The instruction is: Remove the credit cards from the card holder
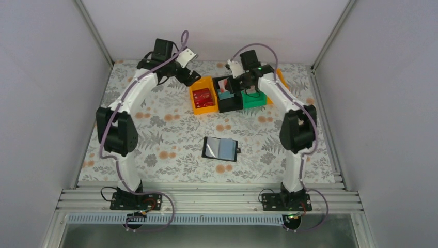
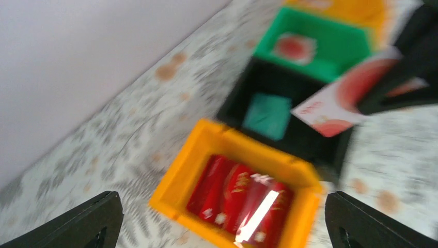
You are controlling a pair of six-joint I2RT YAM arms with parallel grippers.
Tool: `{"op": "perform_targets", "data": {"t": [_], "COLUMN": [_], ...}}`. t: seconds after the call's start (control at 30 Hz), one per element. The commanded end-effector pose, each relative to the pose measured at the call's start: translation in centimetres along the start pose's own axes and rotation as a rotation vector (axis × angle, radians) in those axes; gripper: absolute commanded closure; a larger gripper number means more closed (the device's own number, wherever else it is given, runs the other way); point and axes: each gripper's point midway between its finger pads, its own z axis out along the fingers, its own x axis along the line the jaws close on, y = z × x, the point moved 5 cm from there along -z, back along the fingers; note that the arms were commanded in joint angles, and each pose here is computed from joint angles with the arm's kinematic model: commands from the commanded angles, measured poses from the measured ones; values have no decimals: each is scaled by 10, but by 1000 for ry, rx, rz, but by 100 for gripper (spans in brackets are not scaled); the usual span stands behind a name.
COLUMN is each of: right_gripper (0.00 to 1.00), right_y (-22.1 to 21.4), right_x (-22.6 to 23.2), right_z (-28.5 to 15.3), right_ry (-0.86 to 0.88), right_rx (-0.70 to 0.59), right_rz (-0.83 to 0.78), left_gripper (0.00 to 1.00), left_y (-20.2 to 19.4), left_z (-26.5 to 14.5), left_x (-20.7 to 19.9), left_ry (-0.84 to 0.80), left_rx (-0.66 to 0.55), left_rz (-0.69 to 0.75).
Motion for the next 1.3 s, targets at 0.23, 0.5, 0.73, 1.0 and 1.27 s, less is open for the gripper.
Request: {"op": "perform_targets", "data": {"t": [0.23,0.5,0.73,1.0,1.27], "right_gripper": [96,96,96,96,1], "right_y": [-7,-14,-14,-13,-18], "right_x": [136,173,182,186,161], "right_z": [-155,-162,-161,-177,-200], "right_ry": [342,370,367,382,628], "right_rx": [-188,-194,-206,-303,-531], "right_rz": [-526,-620,-649,-670,-475], "left_gripper": [19,44,72,98,98], "left_y": [69,38,39,42,91], "left_z": [-151,-157,-157,-156,-191], "left_x": [-106,-130,-143,-145,-136], "left_ry": [-579,-654,-690,-691,-816], "left_rx": [-386,-288,-291,-281,-472], "left_rz": [573,672,662,584,258]}}
